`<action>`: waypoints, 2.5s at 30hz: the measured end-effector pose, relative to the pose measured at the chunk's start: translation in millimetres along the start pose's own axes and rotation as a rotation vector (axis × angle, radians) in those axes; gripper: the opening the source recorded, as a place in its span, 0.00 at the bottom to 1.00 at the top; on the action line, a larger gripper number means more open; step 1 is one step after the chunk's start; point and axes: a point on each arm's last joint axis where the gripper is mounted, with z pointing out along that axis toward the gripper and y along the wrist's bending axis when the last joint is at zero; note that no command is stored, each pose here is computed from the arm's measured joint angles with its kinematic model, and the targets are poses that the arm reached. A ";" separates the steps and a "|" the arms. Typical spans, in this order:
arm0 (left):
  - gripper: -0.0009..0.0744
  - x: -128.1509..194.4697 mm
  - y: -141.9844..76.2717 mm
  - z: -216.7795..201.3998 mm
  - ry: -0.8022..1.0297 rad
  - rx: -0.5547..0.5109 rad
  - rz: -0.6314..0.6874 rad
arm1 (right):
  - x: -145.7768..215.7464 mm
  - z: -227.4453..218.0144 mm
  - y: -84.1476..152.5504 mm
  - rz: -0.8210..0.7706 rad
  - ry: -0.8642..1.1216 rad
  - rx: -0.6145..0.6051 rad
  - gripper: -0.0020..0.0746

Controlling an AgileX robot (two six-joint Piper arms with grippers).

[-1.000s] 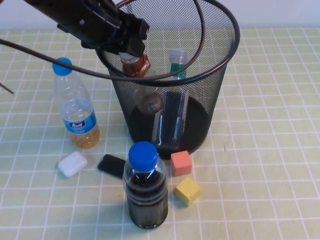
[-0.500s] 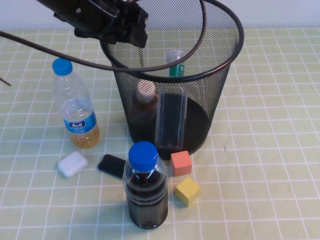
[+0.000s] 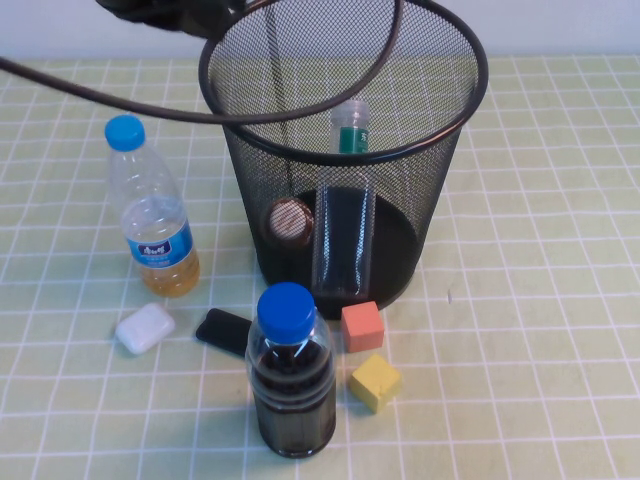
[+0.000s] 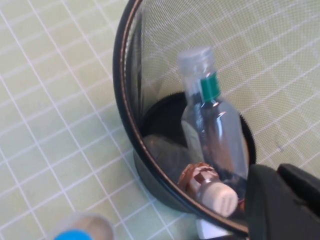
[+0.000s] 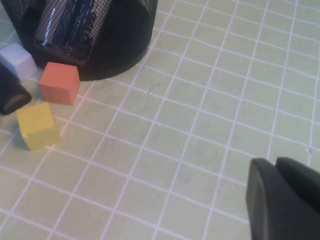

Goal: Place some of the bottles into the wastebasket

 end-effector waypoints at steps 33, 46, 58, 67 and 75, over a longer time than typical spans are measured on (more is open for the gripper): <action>0.01 280.0 -13.8 -64.1 -0.393 -0.066 -0.047 | 38.6 27.7 10.6 -0.037 -0.067 -0.058 0.02; 0.01 279.6 -13.5 -63.3 -0.406 -0.067 -0.049 | 38.5 27.7 10.5 -0.038 -0.068 -0.058 0.02; 0.01 279.6 -12.1 -66.5 -0.430 -0.093 -0.022 | 38.5 27.7 10.5 -0.038 -0.068 -0.058 0.02; 0.01 316.2 -6.0 -64.2 -0.612 -0.183 0.008 | 38.7 27.7 10.5 -0.038 -0.066 -0.057 0.02; 0.01 373.1 9.0 -23.6 -0.711 -0.333 -0.062 | 38.7 27.7 10.5 -0.038 -0.066 -0.057 0.02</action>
